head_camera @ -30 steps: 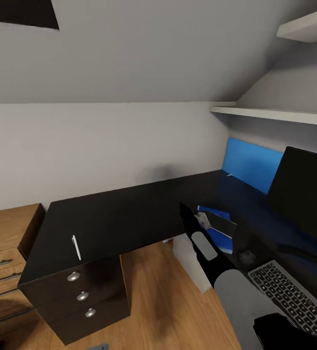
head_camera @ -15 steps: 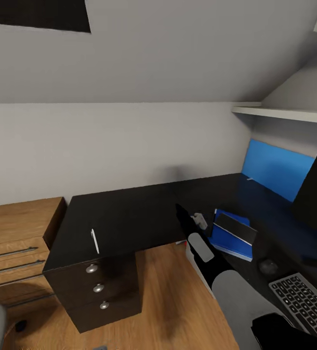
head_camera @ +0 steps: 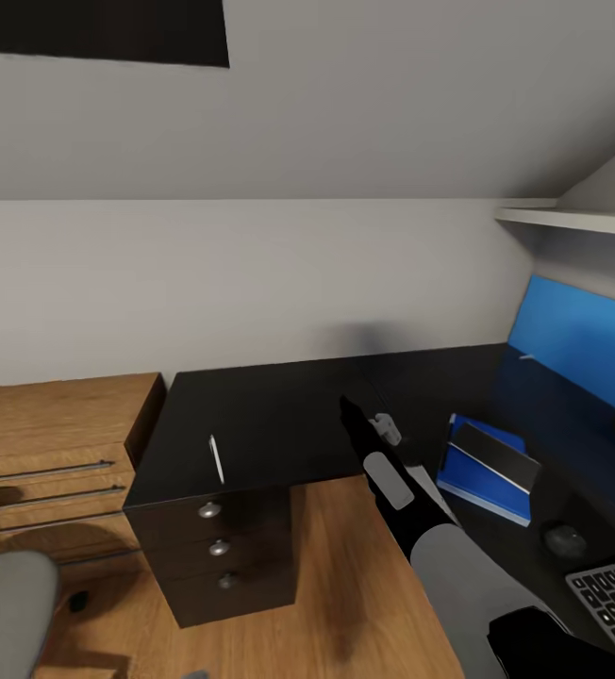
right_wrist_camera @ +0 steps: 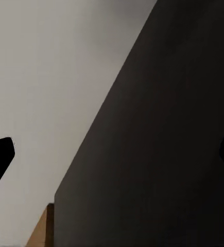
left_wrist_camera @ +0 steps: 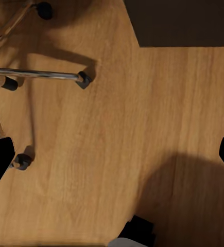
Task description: In the bedroom, organize the workspace by keeping the computer under the desk, ensuring the monitor is on the desk, placing the keyboard on the desk next to the monitor, placing the mouse on the desk next to the keyboard, moving the folder from the swivel chair onto the desk next to the mouse, stacking the notebook on top of the folder with the pen on top of the notebook, and positioning the swivel chair next to the desk.
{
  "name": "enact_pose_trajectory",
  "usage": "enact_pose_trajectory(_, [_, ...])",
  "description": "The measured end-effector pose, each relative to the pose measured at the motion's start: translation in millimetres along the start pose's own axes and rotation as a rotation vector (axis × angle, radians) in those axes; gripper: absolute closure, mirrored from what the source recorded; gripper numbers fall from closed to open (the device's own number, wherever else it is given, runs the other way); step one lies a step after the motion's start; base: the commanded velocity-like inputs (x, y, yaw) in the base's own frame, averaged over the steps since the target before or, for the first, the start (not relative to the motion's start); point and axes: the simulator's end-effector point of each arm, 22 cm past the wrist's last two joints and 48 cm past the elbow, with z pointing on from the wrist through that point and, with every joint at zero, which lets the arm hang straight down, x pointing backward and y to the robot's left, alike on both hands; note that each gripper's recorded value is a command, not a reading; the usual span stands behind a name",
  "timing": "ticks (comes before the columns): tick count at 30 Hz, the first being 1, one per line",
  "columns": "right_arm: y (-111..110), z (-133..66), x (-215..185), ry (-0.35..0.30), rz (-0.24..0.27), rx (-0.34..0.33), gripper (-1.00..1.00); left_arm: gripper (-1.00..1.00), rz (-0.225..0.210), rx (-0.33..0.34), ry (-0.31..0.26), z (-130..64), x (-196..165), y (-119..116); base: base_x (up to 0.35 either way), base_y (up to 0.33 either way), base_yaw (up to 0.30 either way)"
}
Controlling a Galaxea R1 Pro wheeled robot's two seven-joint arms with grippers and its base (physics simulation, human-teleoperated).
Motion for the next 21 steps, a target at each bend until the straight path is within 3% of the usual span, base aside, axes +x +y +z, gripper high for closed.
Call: enact_pose_trajectory(21, [-5,-0.9,12,0.025,-0.031,0.012,-1.0,-1.0,-0.001,-0.002,0.0,0.4,0,1,0.0,0.0,0.242])
